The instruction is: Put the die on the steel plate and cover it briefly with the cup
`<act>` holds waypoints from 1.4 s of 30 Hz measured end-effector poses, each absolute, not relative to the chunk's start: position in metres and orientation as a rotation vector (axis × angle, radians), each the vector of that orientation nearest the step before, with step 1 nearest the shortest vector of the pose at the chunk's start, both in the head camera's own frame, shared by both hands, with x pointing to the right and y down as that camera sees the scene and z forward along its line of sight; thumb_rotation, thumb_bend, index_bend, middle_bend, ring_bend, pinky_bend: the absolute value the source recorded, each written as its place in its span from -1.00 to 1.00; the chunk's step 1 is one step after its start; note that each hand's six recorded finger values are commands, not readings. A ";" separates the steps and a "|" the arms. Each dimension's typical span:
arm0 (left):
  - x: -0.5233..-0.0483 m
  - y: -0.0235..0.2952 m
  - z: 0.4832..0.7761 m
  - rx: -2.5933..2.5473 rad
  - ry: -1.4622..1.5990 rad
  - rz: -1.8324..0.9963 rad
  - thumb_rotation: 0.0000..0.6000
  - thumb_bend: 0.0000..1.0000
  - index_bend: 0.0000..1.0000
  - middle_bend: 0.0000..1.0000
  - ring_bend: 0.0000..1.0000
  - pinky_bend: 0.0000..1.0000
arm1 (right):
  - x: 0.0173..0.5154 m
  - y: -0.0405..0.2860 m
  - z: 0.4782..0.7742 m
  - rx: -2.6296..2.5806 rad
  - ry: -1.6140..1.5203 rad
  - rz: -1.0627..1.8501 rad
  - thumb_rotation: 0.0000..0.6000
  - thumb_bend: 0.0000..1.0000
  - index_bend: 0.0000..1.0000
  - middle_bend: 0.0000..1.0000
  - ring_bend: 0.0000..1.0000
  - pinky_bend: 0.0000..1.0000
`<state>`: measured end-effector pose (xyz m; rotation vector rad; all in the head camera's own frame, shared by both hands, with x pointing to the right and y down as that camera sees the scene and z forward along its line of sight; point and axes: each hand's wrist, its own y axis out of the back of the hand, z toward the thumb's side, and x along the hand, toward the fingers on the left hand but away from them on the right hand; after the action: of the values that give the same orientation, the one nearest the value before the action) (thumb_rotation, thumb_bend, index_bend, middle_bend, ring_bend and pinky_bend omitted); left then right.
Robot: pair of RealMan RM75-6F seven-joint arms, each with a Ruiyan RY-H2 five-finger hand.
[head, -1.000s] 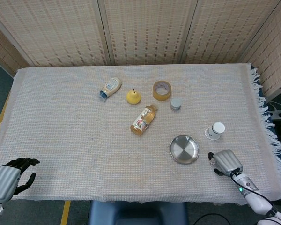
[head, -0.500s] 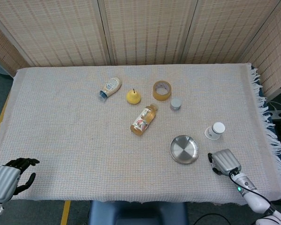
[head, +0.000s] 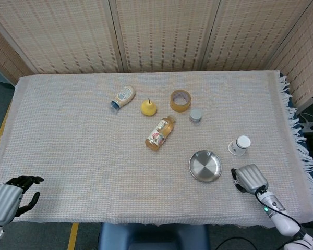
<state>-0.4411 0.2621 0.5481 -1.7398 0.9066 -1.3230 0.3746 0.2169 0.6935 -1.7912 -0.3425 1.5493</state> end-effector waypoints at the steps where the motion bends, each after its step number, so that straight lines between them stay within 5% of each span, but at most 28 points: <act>1: -0.441 0.262 0.548 -1.739 0.906 -1.324 1.00 -0.13 -0.29 -0.17 -0.26 -0.02 | 0.370 0.215 0.691 -1.801 -0.359 1.526 1.00 -0.45 0.18 0.56 0.33 0.97; 9: -0.440 0.263 0.549 -1.745 0.898 -1.321 1.00 -0.13 -0.29 -0.17 -0.26 -0.02 | 0.325 0.192 0.667 -1.838 -0.452 1.327 1.00 -0.45 0.18 0.56 0.33 0.97; 18: -0.440 0.263 0.548 -1.747 0.900 -1.323 1.00 -0.13 -0.29 -0.17 -0.26 -0.02 | 0.316 0.183 0.676 -1.823 -0.439 1.302 1.00 -0.54 0.04 0.55 0.20 0.91; 22: -0.441 0.263 0.549 -1.747 0.898 -1.327 1.00 -0.13 -0.29 -0.17 -0.26 -0.02 | 0.316 0.181 0.681 -1.835 -0.441 1.298 1.00 -0.78 -0.20 0.13 -0.17 0.63; 28: -0.441 0.263 0.549 -1.744 0.899 -1.325 1.00 -0.13 -0.29 -0.17 -0.26 -0.02 | 0.314 0.177 0.682 -1.893 -0.473 1.255 1.00 -0.86 -0.49 -0.36 -0.72 0.16; 38: -0.441 0.263 0.549 -1.748 0.900 -1.327 1.00 -0.13 -0.29 -0.17 -0.26 -0.02 | 0.316 0.160 0.668 -1.883 -0.588 1.131 1.00 -0.81 -0.41 -0.44 -0.80 -0.11; 42: -0.440 0.263 0.548 -1.749 0.899 -1.326 1.00 -0.13 -0.29 -0.17 -0.26 -0.02 | 0.324 0.153 0.664 -1.750 -0.555 1.148 1.00 -0.82 -0.52 -0.57 -0.90 -0.37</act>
<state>-0.4405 0.2634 0.5484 -1.7486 0.8989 -1.3259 0.3242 0.1534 0.6642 -1.7495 -0.5553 1.1477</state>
